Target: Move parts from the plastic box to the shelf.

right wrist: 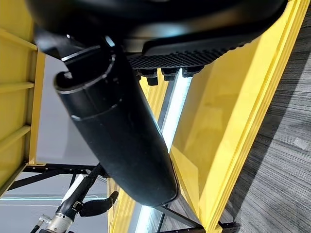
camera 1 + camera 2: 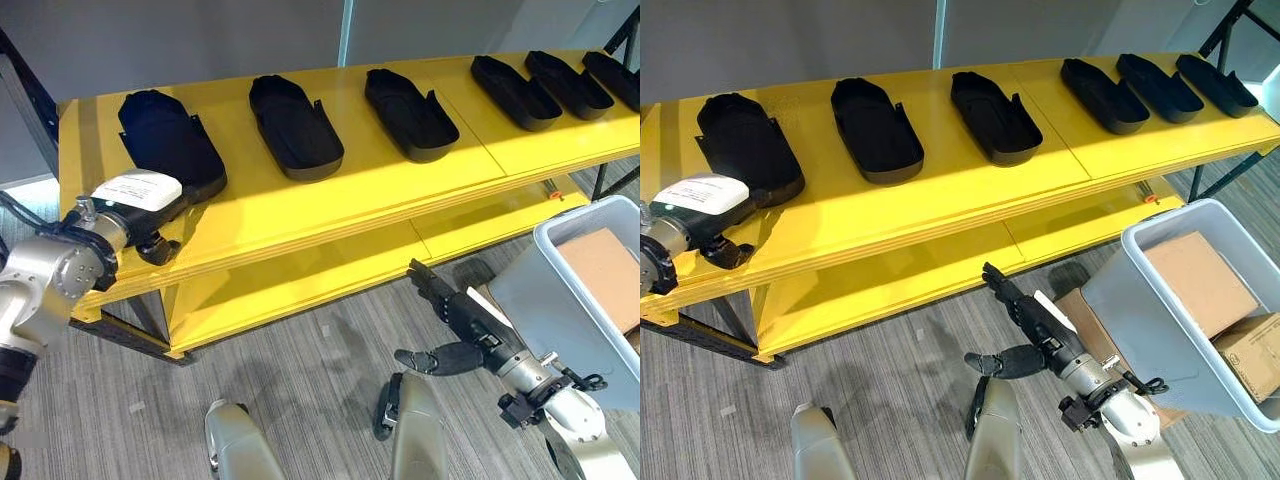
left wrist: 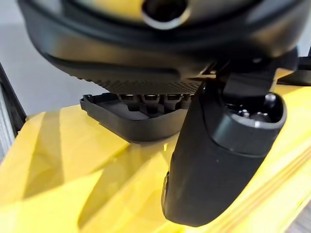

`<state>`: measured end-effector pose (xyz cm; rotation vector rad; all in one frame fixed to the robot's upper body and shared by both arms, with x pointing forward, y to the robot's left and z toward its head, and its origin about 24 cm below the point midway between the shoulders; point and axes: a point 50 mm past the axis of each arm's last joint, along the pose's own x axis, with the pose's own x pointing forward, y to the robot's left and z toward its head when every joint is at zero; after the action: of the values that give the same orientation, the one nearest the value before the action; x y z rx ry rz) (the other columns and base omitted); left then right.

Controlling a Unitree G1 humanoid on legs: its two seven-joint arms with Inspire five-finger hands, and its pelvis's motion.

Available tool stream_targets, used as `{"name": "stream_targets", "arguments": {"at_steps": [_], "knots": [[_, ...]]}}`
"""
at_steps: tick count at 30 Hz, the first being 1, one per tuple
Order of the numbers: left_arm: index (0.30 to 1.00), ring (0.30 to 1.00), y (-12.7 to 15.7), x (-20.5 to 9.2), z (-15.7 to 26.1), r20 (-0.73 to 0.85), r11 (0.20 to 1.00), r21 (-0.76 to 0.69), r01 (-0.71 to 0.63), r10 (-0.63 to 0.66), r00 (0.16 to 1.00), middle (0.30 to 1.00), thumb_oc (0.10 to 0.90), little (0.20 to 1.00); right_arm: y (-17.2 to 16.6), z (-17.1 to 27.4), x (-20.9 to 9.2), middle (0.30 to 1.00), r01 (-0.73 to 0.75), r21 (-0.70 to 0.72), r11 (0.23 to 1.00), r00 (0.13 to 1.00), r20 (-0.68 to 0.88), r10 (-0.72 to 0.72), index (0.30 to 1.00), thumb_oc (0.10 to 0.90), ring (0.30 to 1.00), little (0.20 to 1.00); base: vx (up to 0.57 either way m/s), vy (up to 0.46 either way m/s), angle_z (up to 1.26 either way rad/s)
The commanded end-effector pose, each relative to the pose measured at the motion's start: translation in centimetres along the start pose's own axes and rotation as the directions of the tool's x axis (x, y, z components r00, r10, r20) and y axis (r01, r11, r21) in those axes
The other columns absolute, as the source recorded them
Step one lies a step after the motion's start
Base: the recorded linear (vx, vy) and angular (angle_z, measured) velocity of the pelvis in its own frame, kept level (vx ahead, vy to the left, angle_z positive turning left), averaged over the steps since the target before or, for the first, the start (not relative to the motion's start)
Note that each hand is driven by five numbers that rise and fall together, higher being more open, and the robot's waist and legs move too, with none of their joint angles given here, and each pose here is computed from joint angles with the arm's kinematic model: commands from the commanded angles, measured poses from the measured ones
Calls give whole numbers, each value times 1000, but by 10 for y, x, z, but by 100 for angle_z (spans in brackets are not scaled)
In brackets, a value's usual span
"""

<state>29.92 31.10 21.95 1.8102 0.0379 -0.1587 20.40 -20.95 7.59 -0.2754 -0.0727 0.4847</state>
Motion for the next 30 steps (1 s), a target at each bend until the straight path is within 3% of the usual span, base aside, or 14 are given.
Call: {"name": "stream_targets", "arguments": {"at_steps": [1,30], "knots": [[1000,1000,30,-15,-9,-12,996,40,-76,76,997,1000,900,1000,-21,36,-2,1000,85,-79,993,979,190,-69,1000,900,1000,1000,0,0,0],[1000,1000,41,-37,-29,-105,991,103,-86,97,990,1000,900,1000,-23,32,-5,1000,77,-73,994,986,153,-65,1000,900,1000,1000,0,0,0]]}}
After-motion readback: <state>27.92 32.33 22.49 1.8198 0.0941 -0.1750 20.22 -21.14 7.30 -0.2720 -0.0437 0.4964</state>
